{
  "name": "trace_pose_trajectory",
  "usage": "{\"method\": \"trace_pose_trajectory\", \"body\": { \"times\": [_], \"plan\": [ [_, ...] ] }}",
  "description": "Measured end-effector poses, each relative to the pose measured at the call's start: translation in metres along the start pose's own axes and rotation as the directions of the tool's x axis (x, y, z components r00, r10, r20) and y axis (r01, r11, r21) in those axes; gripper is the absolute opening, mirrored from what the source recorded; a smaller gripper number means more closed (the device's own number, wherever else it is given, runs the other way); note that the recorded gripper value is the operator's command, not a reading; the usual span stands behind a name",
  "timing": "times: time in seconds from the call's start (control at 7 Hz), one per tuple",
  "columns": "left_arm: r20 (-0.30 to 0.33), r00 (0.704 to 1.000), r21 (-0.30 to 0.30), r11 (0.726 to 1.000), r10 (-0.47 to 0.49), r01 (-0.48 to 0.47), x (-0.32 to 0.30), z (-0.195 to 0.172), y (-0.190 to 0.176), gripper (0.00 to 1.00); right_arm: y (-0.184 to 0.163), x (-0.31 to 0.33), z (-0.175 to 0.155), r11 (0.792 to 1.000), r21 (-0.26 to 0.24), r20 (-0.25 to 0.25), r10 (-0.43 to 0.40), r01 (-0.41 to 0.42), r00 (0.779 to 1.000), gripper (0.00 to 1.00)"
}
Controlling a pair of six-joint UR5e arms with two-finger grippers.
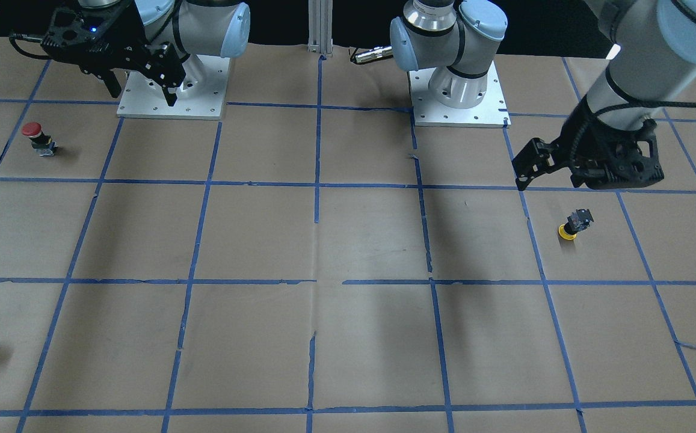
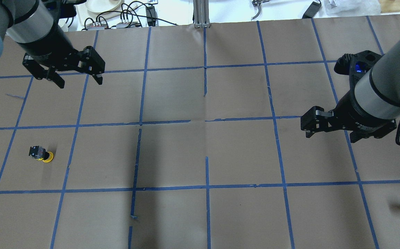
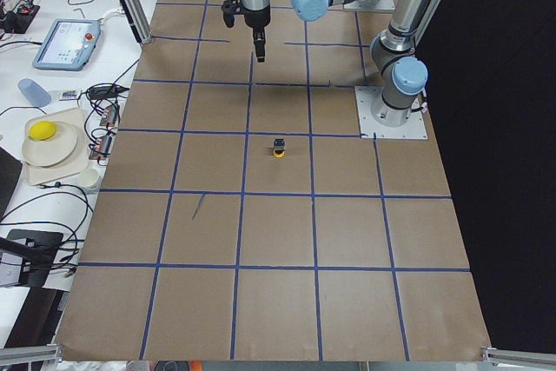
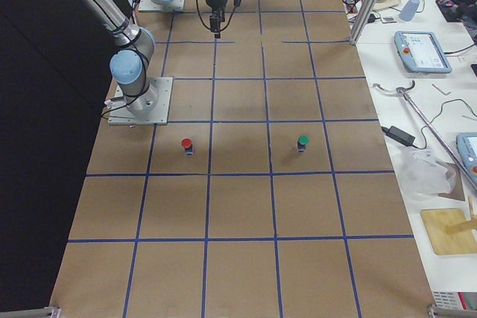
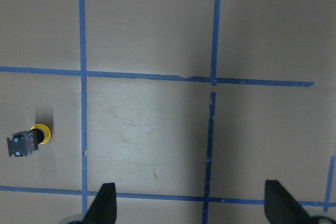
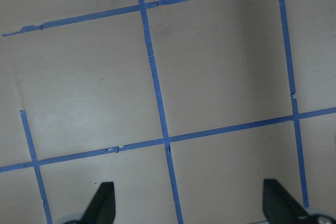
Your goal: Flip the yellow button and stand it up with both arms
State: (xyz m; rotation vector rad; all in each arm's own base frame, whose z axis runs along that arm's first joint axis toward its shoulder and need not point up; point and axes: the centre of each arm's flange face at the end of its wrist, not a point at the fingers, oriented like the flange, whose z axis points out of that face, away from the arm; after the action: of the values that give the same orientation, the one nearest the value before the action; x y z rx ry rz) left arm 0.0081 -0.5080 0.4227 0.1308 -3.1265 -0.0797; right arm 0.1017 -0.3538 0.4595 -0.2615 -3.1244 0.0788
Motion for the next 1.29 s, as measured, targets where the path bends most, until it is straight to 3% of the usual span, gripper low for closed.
{"method": "trace_pose_trajectory", "body": {
  "times": [0.29, 0.71, 1.14, 1.29],
  "plan": [
    [-0.009, 1.000, -0.001, 1.000, 0.025, -0.025, -0.061, 0.051, 0.004, 0.98, 0.001, 0.000, -0.001, 1.000, 0.000, 0.000, -0.004, 0.004, 1.000, 1.00],
    [-0.024, 0.999, -0.003, 0.999, 0.042, -0.042, -0.158, 0.104, 0.040, 0.98, 0.007, 0.000, -0.005, 1.000, 0.009, 0.001, -0.004, 0.004, 1.000, 1.00],
    [-0.029, 0.999, 0.006, 0.999, 0.044, -0.043, -0.196, 0.163, 0.051, 0.98, 0.011, 0.000, -0.004, 1.000, 0.015, 0.003, -0.005, 0.005, 1.000, 1.00],
    [-0.040, 0.998, -0.012, 0.999, 0.043, -0.044, -0.199, 0.181, 0.048, 0.92, 0.011, 0.000, -0.004, 1.000, 0.015, 0.004, -0.006, 0.006, 1.000, 1.00]
  ]
}}
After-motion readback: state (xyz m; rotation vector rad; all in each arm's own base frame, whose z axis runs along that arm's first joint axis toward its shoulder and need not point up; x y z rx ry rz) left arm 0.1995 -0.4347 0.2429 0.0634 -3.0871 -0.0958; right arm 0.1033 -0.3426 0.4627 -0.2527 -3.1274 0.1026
